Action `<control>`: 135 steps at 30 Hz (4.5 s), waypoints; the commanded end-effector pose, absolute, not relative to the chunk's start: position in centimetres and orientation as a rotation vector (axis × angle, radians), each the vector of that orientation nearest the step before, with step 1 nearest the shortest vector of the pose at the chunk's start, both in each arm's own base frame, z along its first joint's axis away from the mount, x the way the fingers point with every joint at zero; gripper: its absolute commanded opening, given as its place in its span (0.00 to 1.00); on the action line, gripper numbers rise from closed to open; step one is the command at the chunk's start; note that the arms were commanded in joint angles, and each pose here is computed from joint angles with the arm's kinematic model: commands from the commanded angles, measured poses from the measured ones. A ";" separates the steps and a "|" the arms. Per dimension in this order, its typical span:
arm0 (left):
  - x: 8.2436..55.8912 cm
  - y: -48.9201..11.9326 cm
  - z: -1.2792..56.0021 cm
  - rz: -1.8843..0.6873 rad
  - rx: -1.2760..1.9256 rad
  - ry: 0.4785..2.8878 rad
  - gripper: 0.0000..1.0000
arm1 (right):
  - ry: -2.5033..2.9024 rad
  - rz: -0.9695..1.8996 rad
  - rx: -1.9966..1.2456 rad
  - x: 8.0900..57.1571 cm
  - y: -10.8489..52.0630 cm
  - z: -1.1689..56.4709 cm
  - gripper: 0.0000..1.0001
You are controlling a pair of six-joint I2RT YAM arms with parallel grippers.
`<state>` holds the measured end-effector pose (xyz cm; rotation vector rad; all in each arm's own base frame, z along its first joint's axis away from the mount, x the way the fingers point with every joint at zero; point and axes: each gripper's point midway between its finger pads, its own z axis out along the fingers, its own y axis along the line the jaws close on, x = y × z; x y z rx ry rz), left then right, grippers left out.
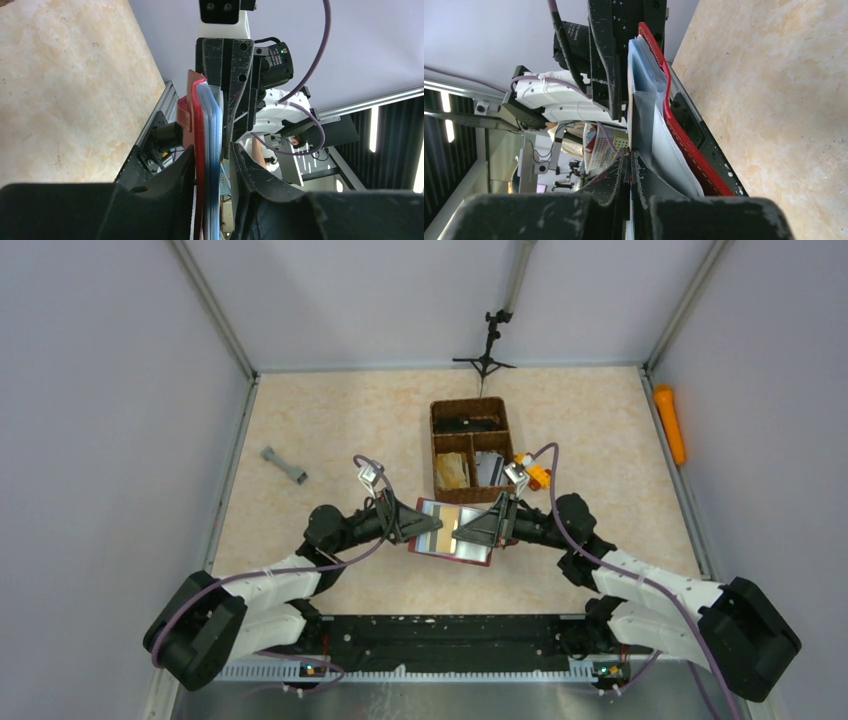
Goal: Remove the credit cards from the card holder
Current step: Remove the credit card from the card holder, then place the credit card in the storage box.
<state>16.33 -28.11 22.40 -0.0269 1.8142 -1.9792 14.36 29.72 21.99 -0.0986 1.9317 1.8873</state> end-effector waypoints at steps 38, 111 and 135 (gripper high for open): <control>16.3 -27.1 24.6 -1.956 -0.001 1.682 0.00 | 1.893 1.768 -0.072 15.3 27.2 22.3 0.00; 19.4 -21.4 16.7 -1.275 -0.062 2.140 0.00 | 2.155 1.137 -0.123 28.1 25.4 20.9 0.00; 18.2 -22.9 15.5 -1.336 0.225 2.172 0.00 | 2.385 0.879 -0.188 39.2 28.6 13.7 0.00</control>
